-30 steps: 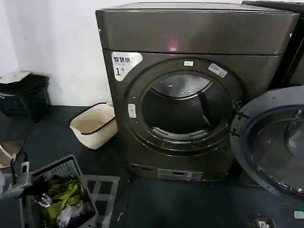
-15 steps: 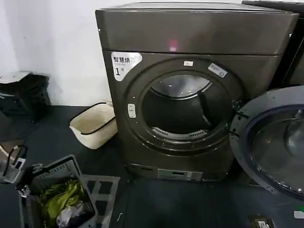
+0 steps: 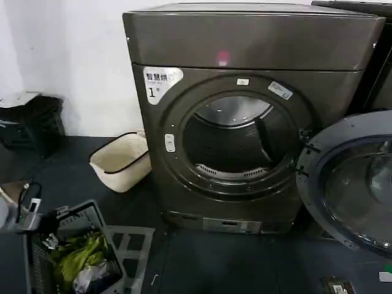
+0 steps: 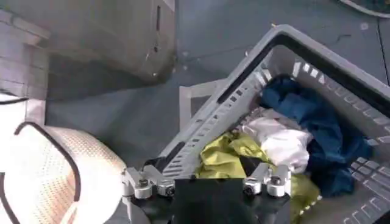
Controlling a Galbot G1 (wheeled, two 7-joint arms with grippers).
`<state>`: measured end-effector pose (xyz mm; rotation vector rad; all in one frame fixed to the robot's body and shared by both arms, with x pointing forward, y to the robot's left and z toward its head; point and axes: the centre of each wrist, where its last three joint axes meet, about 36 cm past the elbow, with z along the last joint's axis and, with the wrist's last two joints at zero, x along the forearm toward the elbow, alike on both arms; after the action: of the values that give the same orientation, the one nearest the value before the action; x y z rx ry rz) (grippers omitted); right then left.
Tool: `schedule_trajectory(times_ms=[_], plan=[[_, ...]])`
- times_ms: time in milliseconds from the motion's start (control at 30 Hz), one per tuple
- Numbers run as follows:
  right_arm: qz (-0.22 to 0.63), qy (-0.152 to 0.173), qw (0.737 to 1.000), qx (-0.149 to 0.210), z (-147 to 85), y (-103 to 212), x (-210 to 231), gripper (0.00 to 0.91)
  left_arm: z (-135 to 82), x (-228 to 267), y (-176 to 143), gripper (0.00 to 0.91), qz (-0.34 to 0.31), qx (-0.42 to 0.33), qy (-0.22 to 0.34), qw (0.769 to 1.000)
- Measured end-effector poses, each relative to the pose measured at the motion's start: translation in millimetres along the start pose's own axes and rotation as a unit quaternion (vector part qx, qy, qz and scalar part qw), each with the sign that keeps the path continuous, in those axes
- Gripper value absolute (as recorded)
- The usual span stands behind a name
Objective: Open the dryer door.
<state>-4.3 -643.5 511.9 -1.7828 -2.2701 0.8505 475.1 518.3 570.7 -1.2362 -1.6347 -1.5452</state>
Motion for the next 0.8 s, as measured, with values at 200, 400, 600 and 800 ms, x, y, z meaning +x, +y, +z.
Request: schedule_trajectory(times_ms=[200, 400, 600, 800], plan=[[0.001, 0.001, 1.0, 0.0, 0.2, -0.7, 1.7, 0.907, -4.9, -4.0, -1.3, 0.907, 0.004, -0.011, -0.016, 1.0], [0.001, 0.001, 1.0, 0.0, 0.5, -0.8, 2.6, 0.907, -8.0, -6.0, -3.2, 0.907, 0.025, 0.0, -0.021, 0.999], [0.001, 0.002, 1.0, 0.0, 1.0, -0.8, 2.6, 0.907, -4.2, -5.7, -3.4, 0.907, 0.031, -0.005, -0.009, 0.999], [0.0, 0.002, 1.0, 0.0, 1.4, 0.2, 2.6, 0.907, -0.5, -6.3, -3.7, 0.907, 0.04, -0.015, 0.0, 0.999]])
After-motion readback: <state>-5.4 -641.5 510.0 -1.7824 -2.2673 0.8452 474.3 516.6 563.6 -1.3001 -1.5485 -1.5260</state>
